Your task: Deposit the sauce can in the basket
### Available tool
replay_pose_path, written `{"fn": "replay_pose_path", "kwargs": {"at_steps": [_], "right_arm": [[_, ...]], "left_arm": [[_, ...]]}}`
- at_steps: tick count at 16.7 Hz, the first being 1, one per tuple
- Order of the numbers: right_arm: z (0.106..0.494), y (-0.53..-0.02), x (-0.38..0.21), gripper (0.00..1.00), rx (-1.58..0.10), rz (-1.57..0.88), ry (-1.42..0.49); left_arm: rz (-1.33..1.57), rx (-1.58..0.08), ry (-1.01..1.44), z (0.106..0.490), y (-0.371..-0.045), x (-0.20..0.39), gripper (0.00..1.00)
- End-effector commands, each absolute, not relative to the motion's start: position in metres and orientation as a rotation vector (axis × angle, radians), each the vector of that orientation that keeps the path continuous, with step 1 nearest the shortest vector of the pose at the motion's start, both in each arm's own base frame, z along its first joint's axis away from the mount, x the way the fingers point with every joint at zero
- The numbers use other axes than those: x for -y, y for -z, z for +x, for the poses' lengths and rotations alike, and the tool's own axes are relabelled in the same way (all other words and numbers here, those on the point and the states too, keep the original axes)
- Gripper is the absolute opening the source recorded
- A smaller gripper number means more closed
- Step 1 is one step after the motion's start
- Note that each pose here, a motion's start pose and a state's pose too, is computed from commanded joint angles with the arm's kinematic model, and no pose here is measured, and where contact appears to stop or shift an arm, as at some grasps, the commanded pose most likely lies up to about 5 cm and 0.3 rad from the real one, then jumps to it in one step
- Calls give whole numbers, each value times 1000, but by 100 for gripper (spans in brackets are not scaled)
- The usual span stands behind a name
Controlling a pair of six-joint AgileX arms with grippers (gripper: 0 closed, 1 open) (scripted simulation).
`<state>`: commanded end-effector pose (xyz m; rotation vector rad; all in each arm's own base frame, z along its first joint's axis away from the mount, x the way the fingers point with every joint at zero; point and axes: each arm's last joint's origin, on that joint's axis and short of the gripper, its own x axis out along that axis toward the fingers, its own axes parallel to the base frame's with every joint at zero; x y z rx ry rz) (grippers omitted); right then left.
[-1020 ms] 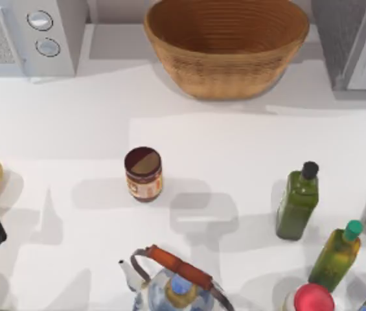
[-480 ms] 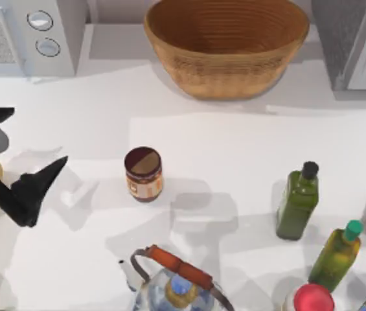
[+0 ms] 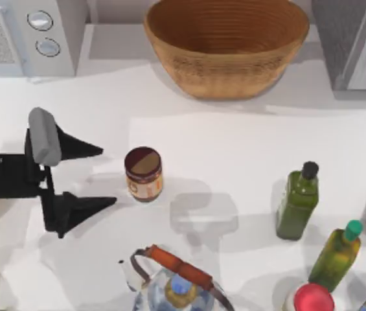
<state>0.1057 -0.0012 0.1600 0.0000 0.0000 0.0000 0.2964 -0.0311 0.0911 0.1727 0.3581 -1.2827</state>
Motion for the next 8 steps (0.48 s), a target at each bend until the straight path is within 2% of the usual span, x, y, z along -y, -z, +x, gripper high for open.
{"fn": "replay_pose_path", "kwargs": {"at_steps": [4, 8], "right_arm": [[106, -160, 1, 100, 0, 0, 0], [106, -160, 1, 100, 0, 0, 0]], "left_arm": [[130, -243, 1412, 320, -52, 32, 100], [145, -164, 1443, 331, -43, 31, 100]]}}
